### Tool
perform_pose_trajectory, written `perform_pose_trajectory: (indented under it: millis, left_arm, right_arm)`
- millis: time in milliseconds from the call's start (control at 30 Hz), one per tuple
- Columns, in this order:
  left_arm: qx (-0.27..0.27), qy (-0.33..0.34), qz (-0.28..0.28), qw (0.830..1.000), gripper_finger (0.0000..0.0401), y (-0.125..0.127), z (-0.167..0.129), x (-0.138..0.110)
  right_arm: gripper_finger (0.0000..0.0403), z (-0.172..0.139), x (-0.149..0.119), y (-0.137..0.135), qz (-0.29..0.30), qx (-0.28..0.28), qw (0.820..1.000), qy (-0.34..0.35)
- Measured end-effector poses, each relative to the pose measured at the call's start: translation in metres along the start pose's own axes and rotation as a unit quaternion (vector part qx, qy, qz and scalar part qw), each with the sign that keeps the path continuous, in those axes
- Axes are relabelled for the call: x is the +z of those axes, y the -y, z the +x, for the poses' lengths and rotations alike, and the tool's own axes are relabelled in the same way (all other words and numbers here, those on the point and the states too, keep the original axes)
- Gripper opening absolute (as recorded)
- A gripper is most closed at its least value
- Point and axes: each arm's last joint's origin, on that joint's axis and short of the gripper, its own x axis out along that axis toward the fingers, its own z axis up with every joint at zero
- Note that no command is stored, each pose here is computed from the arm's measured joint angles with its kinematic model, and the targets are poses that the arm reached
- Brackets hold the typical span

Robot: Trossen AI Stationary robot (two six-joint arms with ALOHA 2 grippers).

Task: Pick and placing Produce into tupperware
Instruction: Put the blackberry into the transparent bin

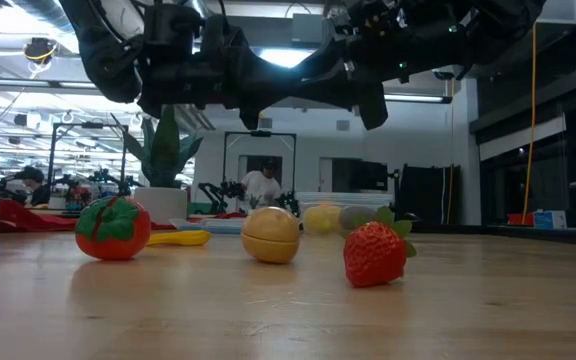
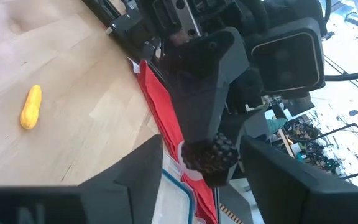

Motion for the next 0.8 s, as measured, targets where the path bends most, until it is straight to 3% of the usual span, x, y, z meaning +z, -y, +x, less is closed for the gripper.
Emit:
perform_pose_trajectory:
  millis: [367, 500, 800]
  left_arm:
    - [0.000, 0.000, 0.000, 1.000, 0.0082, 0.0017, 0.0007, -0.0005]
    - [-0.003, -0.001, 0.000, 1.000, 0.0095, 0.0040, 0.0015, -0.0012]
    - [-0.004, -0.001, 0.010, 1.000, 0.0084, 0.0041, 0.0014, -0.0013]
  right_arm:
    - [0.0152, 0.0000, 0.0002, 0.0002, 0.000, -0.001, 1.000, 0.001]
    - [0.0133, 0.0000, 0.0003, 0.0001, 0.001, -0.001, 1.000, 0.001]
    - [0.0122, 0.0000, 0.0003, 0.0000, 0.000, 0.000, 1.000, 0.001]
